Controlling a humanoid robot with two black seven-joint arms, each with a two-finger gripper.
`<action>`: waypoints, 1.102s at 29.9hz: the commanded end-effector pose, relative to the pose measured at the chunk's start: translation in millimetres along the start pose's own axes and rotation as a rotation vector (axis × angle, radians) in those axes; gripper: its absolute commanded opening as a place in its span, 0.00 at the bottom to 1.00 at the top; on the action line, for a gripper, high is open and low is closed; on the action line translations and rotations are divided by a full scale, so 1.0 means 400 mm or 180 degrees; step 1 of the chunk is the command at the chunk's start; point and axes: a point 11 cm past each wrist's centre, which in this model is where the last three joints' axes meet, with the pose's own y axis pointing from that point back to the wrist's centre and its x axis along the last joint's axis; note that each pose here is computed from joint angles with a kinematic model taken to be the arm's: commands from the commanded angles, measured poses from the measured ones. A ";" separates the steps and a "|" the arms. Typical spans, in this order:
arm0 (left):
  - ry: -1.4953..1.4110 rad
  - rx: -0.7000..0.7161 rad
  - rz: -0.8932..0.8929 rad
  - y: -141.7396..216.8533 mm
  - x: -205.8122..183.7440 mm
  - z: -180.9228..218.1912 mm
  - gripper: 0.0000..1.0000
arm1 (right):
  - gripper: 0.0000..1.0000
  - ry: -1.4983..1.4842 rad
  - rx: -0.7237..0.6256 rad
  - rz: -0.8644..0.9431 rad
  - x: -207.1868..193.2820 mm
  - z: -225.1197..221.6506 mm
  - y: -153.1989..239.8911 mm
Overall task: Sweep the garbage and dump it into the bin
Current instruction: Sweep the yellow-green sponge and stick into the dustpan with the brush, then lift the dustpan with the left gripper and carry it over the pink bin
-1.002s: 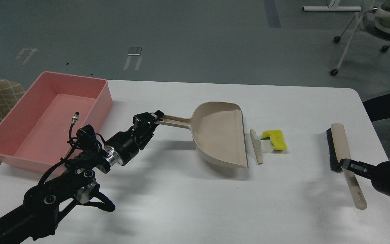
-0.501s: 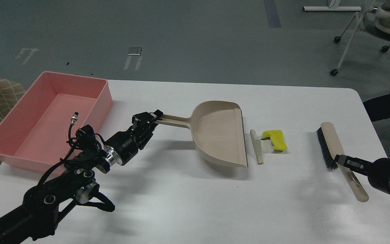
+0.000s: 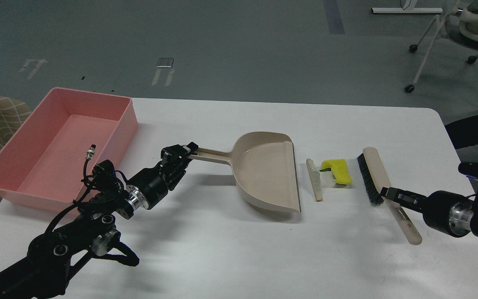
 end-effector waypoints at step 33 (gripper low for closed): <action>0.0047 0.0006 0.0002 0.000 -0.012 -0.007 0.11 | 0.05 0.0389 0.1089 -0.0057 0.019 -0.451 -0.126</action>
